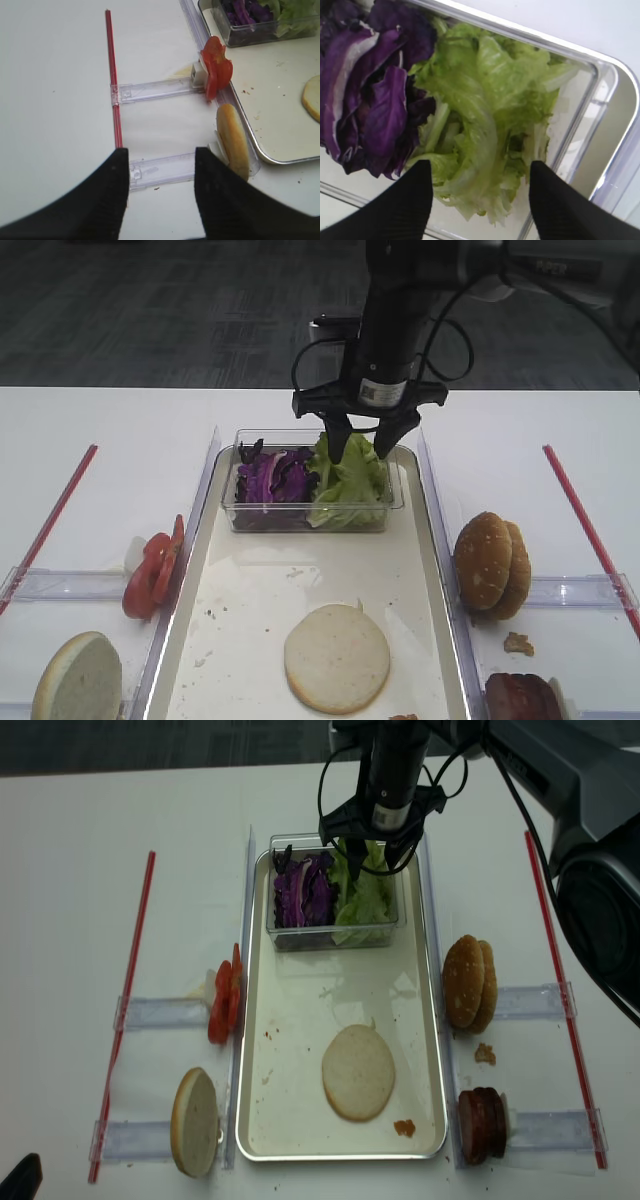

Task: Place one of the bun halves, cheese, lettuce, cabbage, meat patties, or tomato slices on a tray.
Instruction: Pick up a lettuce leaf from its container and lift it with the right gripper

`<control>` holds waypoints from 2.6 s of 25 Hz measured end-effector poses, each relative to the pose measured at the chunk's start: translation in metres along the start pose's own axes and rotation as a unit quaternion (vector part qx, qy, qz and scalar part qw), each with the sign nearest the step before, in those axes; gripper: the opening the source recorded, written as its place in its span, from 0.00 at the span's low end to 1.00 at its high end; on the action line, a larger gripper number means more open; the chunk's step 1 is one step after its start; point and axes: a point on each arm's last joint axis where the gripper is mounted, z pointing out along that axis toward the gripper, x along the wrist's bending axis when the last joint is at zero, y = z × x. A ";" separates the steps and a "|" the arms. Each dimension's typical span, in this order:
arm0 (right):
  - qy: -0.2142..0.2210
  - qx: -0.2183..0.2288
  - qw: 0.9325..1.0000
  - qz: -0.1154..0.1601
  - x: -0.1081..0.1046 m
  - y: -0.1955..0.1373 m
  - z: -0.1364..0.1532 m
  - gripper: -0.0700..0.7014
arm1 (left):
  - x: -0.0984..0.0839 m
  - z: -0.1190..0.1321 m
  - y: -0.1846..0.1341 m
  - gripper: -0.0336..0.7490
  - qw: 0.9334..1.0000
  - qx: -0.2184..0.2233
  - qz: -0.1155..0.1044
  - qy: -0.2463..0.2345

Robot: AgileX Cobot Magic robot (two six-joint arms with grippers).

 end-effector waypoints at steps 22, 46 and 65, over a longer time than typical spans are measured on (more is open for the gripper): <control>0.014 0.006 1.000 -0.001 -0.002 0.005 0.035 0.66 | 0.000 0.000 0.000 0.42 1.000 0.000 0.000 0.000; 0.013 0.030 0.999 0.000 -0.003 0.001 0.034 0.17 | 0.000 0.000 0.000 0.42 1.000 0.000 0.000 0.000; 0.027 -0.040 0.999 0.006 0.009 0.014 -0.020 0.17 | 0.000 0.000 0.000 0.42 1.000 0.000 0.000 0.000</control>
